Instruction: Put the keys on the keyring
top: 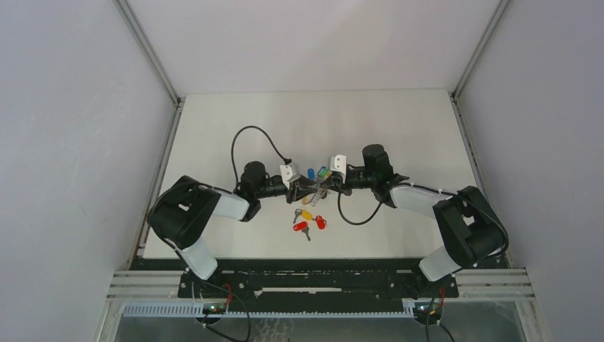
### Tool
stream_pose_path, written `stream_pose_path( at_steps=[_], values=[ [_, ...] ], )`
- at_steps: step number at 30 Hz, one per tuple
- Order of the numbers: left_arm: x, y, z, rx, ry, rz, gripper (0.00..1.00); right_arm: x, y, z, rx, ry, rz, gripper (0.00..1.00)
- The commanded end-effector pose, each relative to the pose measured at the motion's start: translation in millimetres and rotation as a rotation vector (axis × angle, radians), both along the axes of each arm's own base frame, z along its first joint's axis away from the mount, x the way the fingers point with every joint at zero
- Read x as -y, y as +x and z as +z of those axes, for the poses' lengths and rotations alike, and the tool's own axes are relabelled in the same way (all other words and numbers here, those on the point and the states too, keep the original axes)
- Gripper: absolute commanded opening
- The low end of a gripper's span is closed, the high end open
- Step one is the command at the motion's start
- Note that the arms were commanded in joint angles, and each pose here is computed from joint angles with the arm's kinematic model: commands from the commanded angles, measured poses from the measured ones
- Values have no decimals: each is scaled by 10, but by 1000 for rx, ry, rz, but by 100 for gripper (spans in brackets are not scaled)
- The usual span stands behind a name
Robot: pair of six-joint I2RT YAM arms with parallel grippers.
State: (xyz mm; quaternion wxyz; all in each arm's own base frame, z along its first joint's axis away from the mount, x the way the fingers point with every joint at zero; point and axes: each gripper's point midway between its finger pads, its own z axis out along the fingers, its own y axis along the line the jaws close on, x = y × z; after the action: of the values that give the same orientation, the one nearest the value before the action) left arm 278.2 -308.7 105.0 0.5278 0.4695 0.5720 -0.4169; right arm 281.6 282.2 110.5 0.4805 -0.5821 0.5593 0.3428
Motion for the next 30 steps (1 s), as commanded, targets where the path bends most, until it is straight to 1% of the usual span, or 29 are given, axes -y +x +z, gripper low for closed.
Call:
stream_pose_path(
  at_steps=[1,22,28,30],
  values=[
    [2,-40,13,49,9,-23,34,-70,76,248,74,43,35,0],
    [156,-68,81,62,-4,-73,28,-123,7,245,71,62,83,0],
    [169,-49,76,61,-3,-67,24,-125,-6,232,65,62,88,0],
    [165,-35,61,58,0,-58,20,-129,-13,243,66,65,92,0]
  ],
)
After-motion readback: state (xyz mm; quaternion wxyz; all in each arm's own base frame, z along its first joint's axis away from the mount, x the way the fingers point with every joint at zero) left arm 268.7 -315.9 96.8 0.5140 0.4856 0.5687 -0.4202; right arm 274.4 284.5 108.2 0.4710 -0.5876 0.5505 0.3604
